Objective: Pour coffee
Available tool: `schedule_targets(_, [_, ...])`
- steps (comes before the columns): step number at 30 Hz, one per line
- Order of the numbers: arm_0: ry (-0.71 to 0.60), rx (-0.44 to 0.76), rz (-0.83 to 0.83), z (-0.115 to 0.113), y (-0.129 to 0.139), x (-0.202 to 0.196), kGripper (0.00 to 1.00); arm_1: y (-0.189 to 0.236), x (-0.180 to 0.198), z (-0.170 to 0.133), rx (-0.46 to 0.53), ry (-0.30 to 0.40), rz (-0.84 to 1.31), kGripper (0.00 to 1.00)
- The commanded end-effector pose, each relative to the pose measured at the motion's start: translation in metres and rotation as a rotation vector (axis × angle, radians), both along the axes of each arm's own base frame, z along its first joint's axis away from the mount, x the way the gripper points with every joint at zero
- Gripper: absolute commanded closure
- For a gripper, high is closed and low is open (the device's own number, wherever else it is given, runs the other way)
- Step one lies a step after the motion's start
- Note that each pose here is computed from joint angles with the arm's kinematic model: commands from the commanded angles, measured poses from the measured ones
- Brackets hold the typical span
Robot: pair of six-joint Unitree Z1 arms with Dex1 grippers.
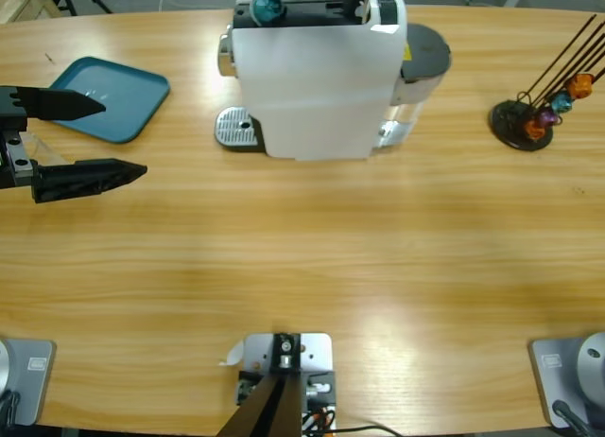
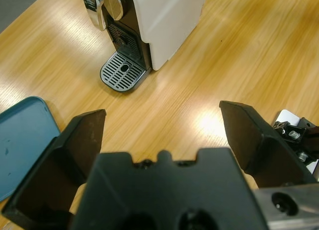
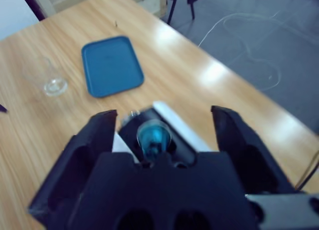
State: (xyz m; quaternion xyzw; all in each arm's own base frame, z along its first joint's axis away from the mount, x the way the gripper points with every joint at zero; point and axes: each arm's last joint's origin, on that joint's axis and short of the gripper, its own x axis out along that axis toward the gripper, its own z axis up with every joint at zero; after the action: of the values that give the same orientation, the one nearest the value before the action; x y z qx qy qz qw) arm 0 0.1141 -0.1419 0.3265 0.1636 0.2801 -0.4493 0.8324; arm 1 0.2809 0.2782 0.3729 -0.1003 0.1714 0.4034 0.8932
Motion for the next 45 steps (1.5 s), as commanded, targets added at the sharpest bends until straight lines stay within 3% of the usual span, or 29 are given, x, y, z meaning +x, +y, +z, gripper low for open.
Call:
schedule_targets(1, [0.025,0.03,0.008,-0.014,0.0,-0.001,0.007,0.017,-0.014,0.026,-0.104,0.032,0.046,1.0])
schedule_targets(4, [0.029,0.027,0.012,-0.014,0.001,-0.002,0.007,0.016,-0.013,0.023,-0.112,0.055,-0.028,1.0])
schedule_targets(8, [0.034,0.028,0.015,-0.015,0.001,-0.002,0.007,0.023,-0.009,0.012,-0.134,0.142,-0.052,1.0])
schedule_targets(16, [0.036,0.03,0.015,-0.016,0.002,-0.003,0.008,0.04,-0.002,-0.006,-0.16,0.188,-0.008,1.0])
schedule_targets(34, [0.04,0.036,0.015,-0.019,0.001,-0.002,0.008,0.042,0.002,-0.026,-0.24,0.235,-0.042,1.0])
schedule_targets(45, [0.042,0.034,0.017,-0.02,0.0,-0.001,0.007,0.031,-0.002,-0.021,-0.283,0.209,-0.122,1.0])
